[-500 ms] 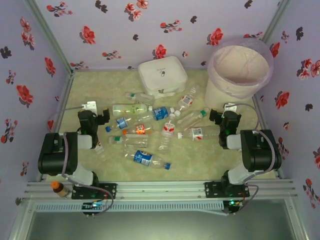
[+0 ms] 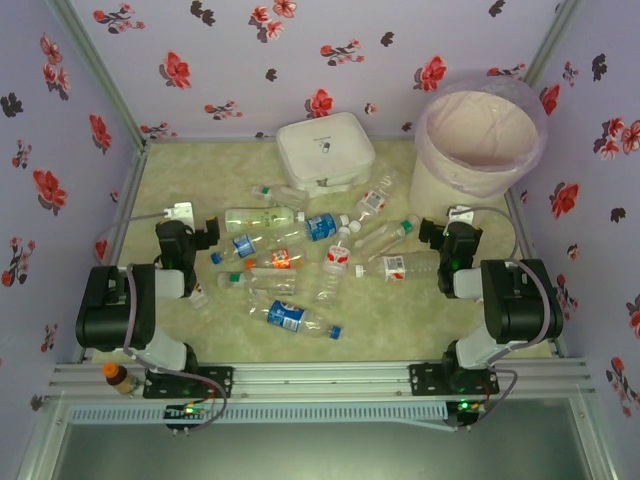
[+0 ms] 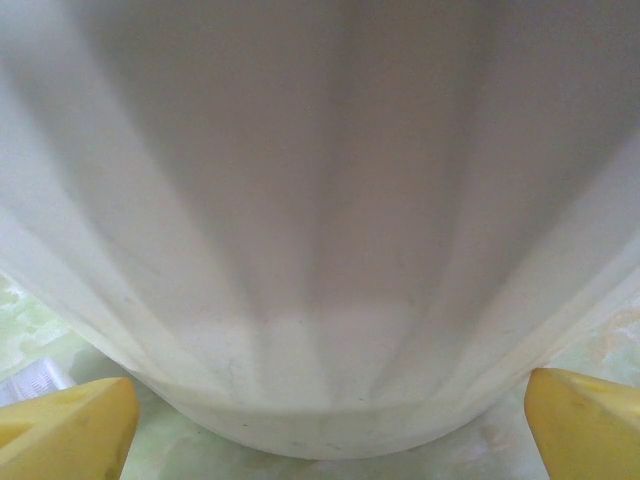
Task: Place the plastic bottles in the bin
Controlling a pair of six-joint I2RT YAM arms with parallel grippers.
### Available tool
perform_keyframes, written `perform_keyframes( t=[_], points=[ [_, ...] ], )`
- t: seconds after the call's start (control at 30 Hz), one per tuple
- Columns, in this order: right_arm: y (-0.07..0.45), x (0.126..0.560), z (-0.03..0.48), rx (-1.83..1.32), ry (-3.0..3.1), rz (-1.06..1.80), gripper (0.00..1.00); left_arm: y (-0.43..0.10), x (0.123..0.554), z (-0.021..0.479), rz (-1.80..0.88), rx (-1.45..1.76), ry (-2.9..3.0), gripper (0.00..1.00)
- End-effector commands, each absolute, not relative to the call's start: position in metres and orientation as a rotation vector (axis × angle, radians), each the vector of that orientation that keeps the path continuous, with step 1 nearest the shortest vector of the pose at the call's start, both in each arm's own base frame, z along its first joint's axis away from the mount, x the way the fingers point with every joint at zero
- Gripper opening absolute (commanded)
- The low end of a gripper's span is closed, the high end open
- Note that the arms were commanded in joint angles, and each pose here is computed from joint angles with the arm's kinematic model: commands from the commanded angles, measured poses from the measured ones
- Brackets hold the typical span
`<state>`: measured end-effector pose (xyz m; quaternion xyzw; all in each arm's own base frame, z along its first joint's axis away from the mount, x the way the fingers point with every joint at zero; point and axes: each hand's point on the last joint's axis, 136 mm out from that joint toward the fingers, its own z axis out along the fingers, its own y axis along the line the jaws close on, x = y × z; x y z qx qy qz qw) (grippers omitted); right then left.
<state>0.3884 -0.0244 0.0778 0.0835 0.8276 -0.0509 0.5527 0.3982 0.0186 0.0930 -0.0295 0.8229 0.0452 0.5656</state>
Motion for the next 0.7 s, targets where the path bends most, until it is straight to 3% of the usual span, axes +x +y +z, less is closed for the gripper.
perform_keyframes(
  t=[0.0,0.43,0.67],
  points=[
    [-0.024,0.396,0.087,0.216,1.926,-0.090,0.99,0.017,0.399,0.095,0.110,-0.054,1.921,1.00],
    [-0.024,0.396,0.086,0.217,1.932,-0.062,1.00,0.018,0.399,0.094,0.100,-0.058,1.924,1.00],
    [-0.024,0.399,0.124,0.217,1.993,-0.070,0.99,0.026,0.399,0.128,0.158,-0.101,1.957,1.00]
  ],
)
